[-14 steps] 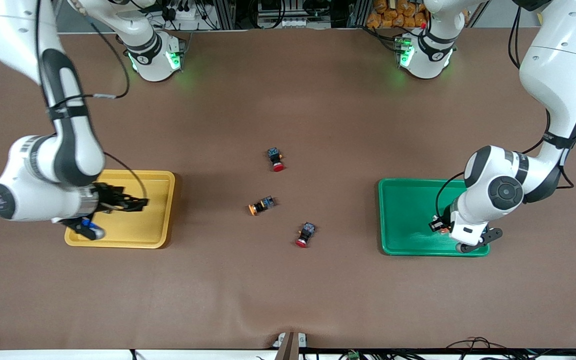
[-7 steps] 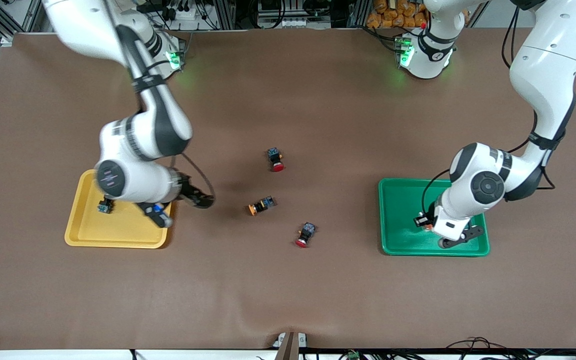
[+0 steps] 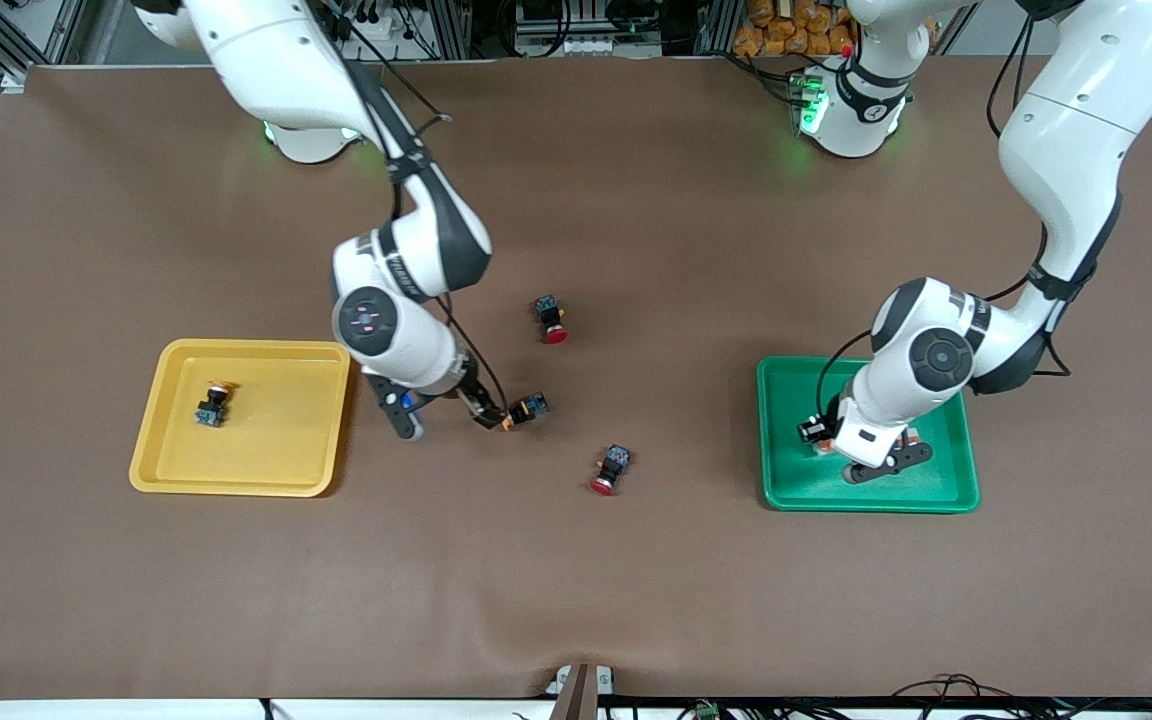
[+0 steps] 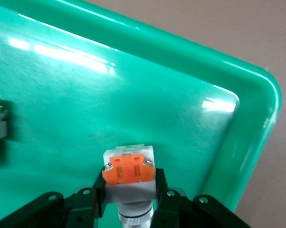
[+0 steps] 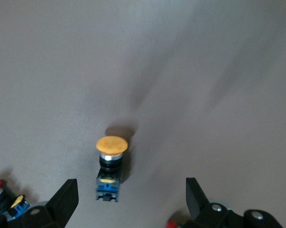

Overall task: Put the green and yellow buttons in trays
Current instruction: 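Grasp a second blue button with the right gripper while the left gripper opens, then carry the right gripper's button to the yellow tray while the left gripper withdraws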

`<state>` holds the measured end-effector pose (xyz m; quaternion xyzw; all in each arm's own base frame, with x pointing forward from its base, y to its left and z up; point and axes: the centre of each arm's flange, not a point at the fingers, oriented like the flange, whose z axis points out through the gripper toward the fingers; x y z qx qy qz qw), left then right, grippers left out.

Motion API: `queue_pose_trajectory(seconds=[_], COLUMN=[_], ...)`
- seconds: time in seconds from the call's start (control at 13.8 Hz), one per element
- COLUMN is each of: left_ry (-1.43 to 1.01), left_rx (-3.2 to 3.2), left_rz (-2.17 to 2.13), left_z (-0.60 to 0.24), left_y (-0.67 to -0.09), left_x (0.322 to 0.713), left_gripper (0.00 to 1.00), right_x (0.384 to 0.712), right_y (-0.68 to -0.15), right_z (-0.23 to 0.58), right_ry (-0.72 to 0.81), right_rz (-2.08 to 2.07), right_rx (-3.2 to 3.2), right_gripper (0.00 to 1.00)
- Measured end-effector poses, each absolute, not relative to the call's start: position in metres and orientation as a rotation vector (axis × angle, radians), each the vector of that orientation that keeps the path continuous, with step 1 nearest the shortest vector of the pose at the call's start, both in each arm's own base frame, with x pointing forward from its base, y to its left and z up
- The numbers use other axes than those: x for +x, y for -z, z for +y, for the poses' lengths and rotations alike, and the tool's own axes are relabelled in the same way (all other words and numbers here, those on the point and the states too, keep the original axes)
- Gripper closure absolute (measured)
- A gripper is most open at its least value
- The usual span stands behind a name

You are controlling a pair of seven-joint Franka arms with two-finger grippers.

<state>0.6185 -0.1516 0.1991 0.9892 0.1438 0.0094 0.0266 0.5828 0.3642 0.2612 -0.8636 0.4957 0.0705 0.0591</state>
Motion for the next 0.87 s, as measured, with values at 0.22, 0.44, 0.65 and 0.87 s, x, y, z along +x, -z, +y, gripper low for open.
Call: queue_pose_trajectory(seconds=[0.22, 0.44, 0.65, 0.87], left_ry=[-0.031, -0.064, -0.136, -0.106], left_rx=[3.056, 3.045, 3.069, 3.153], left_rz=[0.435, 0.425, 0.425, 0.438], left_z=[-0.156, -0.161, -0.16, -0.163], left_y=[-0.199, -0.211, -0.253, -0.311], left_x=[0.618, 0.622, 0.631, 0.636], left_gripper=[0.46, 0.14, 0.0, 0.0], right_x=[0.585, 0.591, 0.587, 0.582], right_y=[-0.239, -0.221, -0.204, -0.19], right_z=[0.388, 0.393, 0.401, 0.408], right_ry=[-0.161, -0.124, -0.099, -0.084], right_rz=[1.557, 1.55, 1.534, 1.518], right_rx=[-2.564, -2.555, -2.561, -2.576], right_gripper=[0.0, 0.0, 0.04, 0.31])
